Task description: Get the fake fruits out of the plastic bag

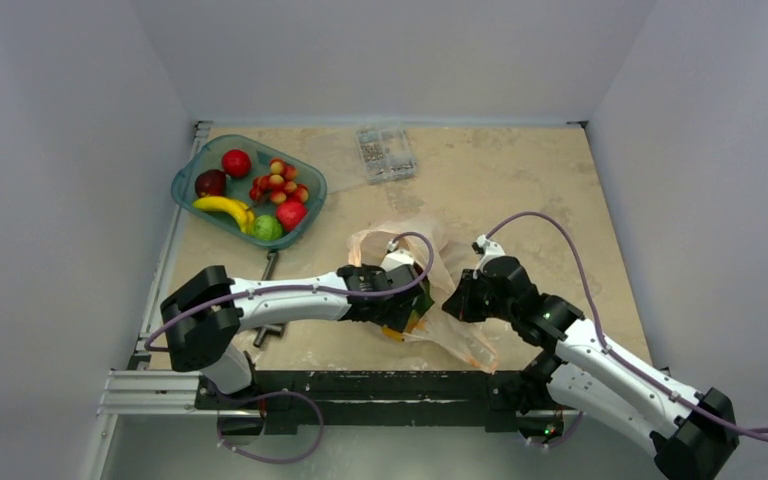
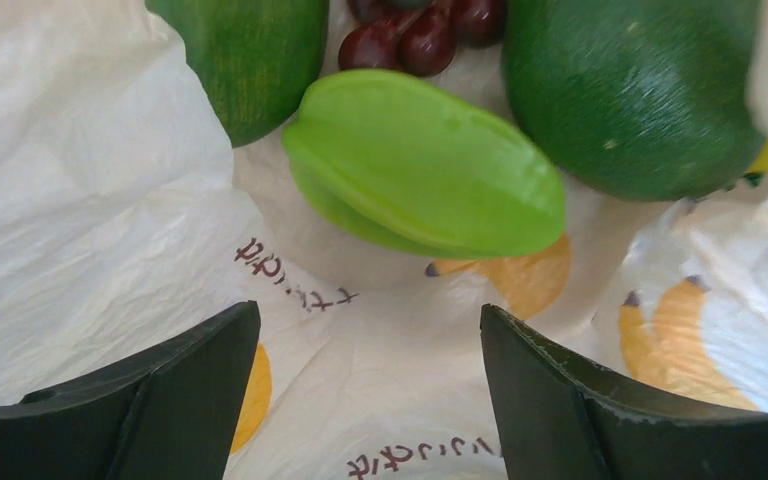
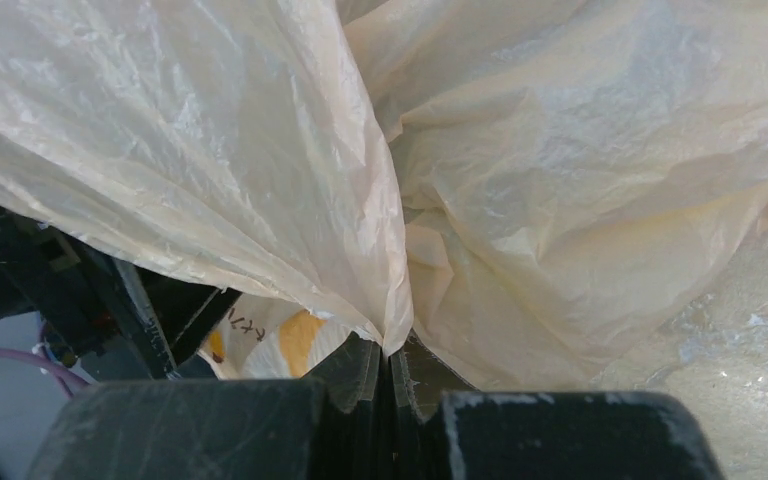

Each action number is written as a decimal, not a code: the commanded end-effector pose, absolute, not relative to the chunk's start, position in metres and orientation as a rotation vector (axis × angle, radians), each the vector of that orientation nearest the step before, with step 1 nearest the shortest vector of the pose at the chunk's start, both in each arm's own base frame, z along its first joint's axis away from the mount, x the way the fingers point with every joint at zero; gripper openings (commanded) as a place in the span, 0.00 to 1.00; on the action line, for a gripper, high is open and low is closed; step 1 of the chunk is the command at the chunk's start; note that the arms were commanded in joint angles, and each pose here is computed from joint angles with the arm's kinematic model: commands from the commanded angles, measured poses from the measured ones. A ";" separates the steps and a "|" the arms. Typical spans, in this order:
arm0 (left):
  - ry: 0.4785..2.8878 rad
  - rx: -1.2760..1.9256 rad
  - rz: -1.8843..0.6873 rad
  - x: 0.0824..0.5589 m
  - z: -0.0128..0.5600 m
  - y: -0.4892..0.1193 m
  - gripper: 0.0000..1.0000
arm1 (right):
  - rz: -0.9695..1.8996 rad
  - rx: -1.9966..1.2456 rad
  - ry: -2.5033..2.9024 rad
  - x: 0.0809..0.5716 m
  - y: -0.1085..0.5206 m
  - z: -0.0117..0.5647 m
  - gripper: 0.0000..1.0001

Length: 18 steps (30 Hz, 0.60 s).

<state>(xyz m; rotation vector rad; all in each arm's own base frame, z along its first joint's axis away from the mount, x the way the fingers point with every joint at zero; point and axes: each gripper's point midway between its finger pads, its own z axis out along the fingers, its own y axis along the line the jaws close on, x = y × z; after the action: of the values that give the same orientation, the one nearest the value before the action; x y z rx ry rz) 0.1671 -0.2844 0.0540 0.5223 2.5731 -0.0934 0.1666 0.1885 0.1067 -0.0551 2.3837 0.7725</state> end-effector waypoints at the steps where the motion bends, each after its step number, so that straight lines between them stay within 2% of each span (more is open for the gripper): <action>1: 2.497 0.428 -0.297 0.180 0.077 -0.321 0.82 | 0.830 -0.078 2.364 0.167 0.199 0.114 0.00; 10: 2.442 0.365 -0.258 0.207 0.099 -0.336 0.79 | 0.834 -0.080 2.335 0.173 0.201 0.121 0.00; 14: 2.470 0.319 -0.206 0.209 0.090 -0.330 0.71 | 0.824 -0.083 2.336 0.175 0.202 0.122 0.00; 18: 2.530 0.178 -0.103 0.205 0.080 -0.314 0.77 | 0.804 -0.090 2.312 0.178 0.199 0.131 0.00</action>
<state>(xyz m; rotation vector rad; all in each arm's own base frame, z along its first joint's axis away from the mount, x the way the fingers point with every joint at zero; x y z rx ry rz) 0.2010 -0.3267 0.0803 0.3476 2.5029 -0.1920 0.1682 0.1927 0.1028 -0.0664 2.3956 0.7788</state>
